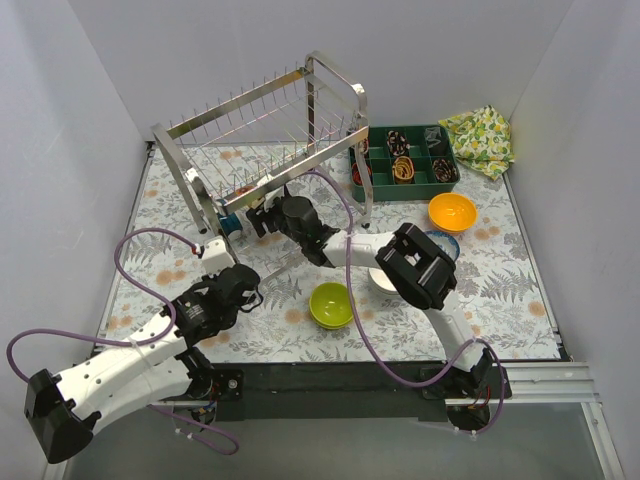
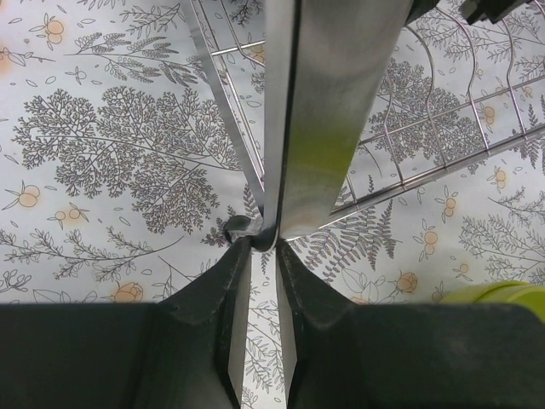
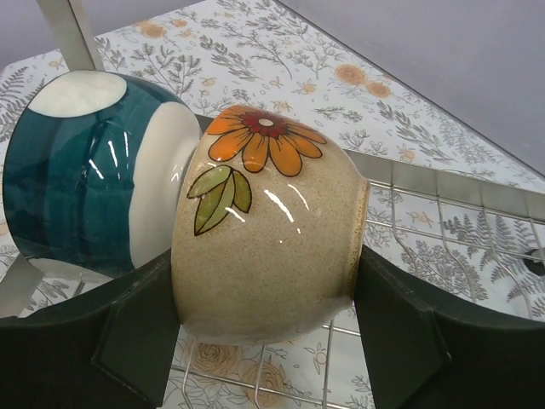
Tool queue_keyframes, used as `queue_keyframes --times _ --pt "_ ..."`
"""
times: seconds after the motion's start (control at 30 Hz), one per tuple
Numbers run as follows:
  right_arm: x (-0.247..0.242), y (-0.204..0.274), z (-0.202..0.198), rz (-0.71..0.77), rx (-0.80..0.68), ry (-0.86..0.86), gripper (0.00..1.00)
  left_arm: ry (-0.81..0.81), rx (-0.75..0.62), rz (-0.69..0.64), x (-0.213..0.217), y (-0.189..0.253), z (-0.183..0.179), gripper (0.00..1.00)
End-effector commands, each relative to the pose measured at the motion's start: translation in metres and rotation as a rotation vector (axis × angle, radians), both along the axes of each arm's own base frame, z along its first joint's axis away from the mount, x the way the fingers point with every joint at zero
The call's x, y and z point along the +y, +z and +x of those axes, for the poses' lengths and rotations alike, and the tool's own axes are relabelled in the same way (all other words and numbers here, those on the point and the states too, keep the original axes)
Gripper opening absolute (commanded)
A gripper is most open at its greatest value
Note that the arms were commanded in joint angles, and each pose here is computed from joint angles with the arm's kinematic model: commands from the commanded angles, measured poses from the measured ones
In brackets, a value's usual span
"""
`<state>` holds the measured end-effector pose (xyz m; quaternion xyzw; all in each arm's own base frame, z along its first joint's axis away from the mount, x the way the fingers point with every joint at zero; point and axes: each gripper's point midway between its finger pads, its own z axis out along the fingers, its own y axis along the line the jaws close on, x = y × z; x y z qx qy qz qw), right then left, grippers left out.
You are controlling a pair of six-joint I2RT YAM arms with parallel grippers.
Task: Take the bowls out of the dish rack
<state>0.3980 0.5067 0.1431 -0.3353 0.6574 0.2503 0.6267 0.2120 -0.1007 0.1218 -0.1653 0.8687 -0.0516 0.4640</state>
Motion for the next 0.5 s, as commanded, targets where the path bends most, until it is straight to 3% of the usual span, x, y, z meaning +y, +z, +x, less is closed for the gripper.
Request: queue_keyframes --times 0.0,0.37,0.47 --pt "-0.015 0.095 0.006 0.154 -0.198 -0.082 0.01 0.066 -0.06 -0.04 0.0 0.018 0.011 0.07" --pt "-0.039 0.101 -0.007 0.177 -0.175 -0.112 0.01 0.14 -0.047 -0.016 0.013 0.014 0.017 0.03" --pt "-0.048 0.101 -0.015 0.191 -0.148 -0.108 0.01 0.139 -0.052 -0.044 0.012 0.017 0.018 0.2"
